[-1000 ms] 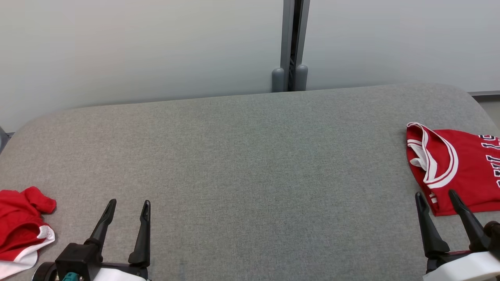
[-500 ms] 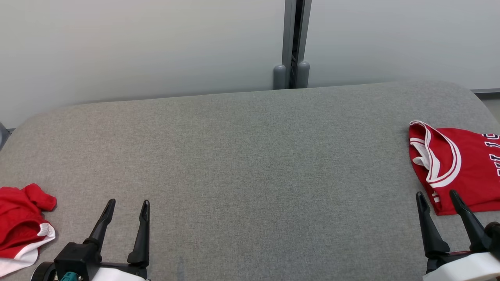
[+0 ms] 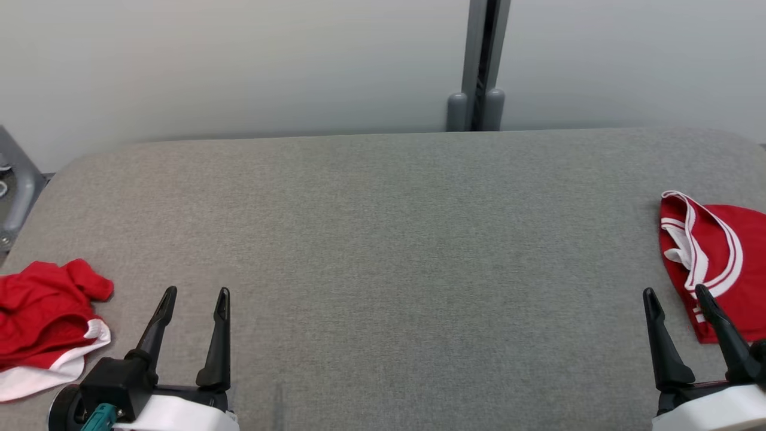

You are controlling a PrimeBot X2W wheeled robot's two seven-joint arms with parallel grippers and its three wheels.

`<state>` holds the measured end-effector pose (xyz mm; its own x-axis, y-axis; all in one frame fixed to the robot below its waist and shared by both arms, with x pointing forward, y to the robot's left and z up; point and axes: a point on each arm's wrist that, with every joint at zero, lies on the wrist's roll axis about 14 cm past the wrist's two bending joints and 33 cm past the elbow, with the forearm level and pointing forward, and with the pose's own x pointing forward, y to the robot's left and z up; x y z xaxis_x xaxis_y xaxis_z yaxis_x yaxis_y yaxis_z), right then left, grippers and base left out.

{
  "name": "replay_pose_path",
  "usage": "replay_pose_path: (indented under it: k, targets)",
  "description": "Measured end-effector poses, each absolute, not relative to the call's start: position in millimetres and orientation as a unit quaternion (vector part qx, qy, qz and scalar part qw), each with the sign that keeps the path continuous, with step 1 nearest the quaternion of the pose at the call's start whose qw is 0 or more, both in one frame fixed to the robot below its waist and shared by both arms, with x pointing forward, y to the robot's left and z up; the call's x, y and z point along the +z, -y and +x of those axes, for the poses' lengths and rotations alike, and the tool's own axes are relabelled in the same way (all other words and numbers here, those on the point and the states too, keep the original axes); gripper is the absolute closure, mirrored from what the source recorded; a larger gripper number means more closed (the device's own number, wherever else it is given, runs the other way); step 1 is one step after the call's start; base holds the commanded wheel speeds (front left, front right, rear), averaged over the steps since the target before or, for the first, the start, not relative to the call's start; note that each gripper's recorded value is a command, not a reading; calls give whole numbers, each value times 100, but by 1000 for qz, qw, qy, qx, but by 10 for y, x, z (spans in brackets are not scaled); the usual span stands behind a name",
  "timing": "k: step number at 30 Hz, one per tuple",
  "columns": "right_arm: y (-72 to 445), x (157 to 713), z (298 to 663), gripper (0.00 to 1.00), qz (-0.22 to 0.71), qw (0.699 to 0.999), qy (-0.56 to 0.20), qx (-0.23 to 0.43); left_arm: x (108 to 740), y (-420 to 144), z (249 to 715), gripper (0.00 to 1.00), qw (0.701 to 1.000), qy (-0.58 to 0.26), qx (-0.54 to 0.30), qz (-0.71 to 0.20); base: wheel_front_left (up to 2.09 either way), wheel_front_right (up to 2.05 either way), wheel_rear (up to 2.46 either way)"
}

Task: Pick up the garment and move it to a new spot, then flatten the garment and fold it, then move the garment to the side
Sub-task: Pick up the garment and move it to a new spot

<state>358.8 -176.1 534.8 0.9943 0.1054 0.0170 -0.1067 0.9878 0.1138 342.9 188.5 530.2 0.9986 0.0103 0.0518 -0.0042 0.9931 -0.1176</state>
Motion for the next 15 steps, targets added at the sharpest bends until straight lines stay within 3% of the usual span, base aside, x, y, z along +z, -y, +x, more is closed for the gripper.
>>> replay_pose_path:
  k: [15]
  targets:
    - [718, 5452, 3865, 0, 65, 976, 8, 207, 5405, -2578, 2941, 0, 988, 60, 128, -60, 0, 0, 0]
